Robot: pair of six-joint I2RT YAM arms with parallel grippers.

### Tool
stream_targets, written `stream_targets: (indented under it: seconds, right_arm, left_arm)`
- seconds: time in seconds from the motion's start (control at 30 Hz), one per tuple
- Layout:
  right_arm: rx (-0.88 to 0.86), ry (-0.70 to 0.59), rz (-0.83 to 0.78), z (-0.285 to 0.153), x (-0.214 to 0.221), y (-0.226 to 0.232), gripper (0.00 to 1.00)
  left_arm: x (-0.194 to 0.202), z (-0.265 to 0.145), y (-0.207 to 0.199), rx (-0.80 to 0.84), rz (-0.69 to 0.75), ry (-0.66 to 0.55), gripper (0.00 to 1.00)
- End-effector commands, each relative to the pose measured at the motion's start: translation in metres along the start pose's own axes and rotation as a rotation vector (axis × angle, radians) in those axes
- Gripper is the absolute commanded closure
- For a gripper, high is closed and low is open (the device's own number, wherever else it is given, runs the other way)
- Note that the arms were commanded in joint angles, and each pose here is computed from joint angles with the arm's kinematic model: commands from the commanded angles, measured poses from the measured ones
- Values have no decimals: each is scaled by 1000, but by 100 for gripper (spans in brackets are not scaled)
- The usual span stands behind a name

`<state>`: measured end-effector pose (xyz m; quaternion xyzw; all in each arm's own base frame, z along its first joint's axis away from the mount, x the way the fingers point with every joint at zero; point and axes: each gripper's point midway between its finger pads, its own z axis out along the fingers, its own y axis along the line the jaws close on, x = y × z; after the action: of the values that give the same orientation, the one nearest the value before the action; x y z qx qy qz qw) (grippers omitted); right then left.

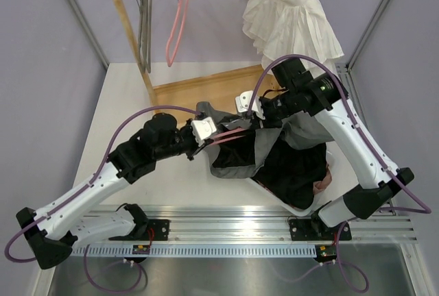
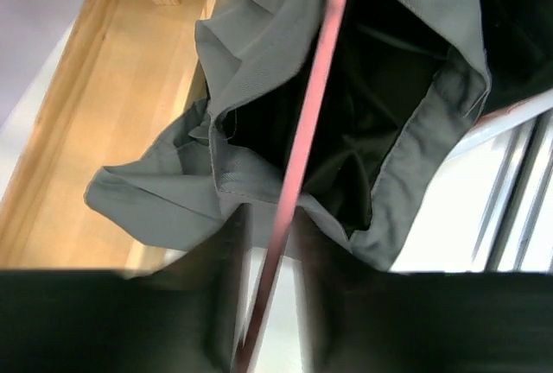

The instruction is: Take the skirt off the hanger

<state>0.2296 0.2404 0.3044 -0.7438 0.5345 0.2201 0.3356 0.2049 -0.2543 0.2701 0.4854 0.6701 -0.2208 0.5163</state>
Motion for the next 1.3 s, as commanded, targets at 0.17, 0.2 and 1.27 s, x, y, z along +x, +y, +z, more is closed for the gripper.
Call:
stream_targets:
  seconds: [0.17, 0.2, 1.27]
  right_arm:
    - [32, 36, -25, -2, 2, -11, 81]
    - [27, 46, -19, -1, 5, -10, 76]
    - [417, -33, 277, -40, 44, -150, 99]
  left_arm:
    - [1, -17, 5, -40, 26, 14, 100]
    - [2, -20, 6, -50, 17, 19, 100]
    - [5, -175, -13, -259, -507, -208, 100]
